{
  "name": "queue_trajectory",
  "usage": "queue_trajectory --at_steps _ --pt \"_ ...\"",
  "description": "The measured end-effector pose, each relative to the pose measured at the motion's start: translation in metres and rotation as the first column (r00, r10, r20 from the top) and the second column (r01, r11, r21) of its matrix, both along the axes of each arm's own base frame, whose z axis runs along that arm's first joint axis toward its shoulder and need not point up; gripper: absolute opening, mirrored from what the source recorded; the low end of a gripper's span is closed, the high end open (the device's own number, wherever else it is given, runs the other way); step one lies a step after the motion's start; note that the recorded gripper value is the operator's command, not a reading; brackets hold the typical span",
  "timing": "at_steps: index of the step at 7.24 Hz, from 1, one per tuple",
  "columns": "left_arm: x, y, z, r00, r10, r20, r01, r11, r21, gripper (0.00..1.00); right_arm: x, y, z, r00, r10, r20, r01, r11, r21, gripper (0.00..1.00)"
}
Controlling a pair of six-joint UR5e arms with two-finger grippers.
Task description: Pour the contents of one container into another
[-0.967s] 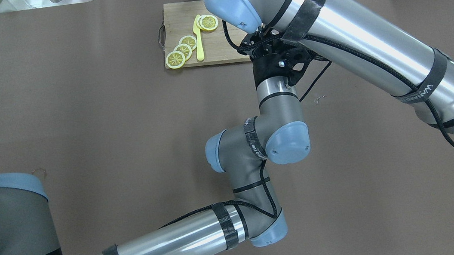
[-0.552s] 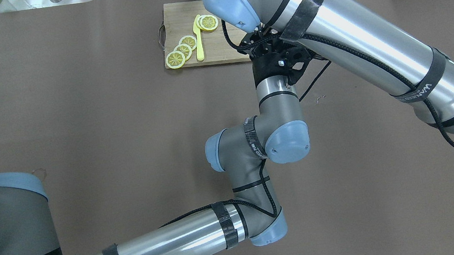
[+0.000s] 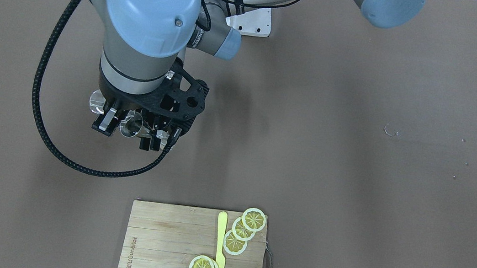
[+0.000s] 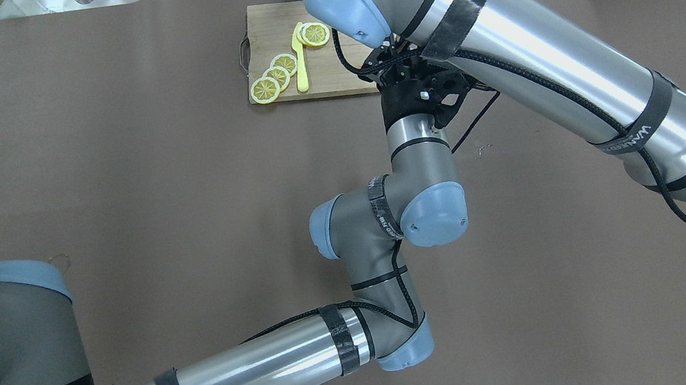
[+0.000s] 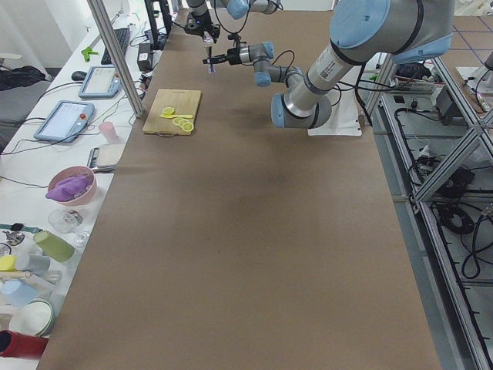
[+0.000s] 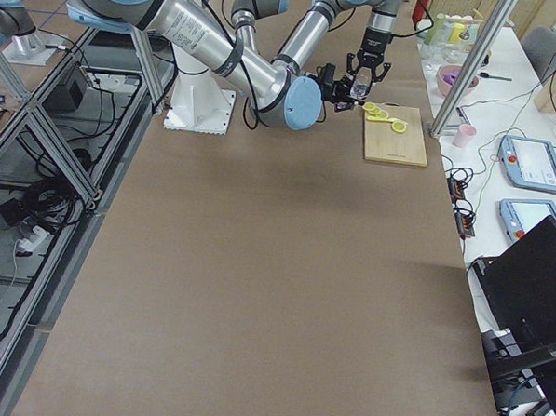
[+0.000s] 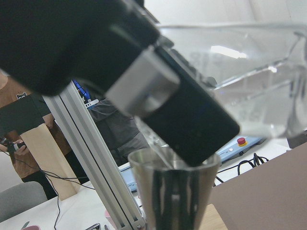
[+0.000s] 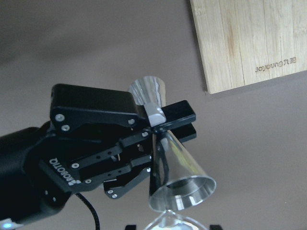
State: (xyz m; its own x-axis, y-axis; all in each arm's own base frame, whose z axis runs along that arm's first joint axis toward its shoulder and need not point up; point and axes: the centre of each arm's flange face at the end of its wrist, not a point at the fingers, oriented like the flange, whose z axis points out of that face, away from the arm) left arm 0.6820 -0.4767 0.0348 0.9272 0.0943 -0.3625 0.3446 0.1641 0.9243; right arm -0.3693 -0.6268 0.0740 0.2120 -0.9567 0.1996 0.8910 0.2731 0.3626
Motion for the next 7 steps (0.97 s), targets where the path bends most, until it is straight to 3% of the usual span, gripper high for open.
queue_trajectory --at_steps 7 --pt "-0.002 -0.003 0.0 1.0 0.0 -0.002 0.0 1.0 -0.001 0.0 0.048 0.005 0.003 0.995 0.044 0.095 -0.049 0.998 0.049 0.0"
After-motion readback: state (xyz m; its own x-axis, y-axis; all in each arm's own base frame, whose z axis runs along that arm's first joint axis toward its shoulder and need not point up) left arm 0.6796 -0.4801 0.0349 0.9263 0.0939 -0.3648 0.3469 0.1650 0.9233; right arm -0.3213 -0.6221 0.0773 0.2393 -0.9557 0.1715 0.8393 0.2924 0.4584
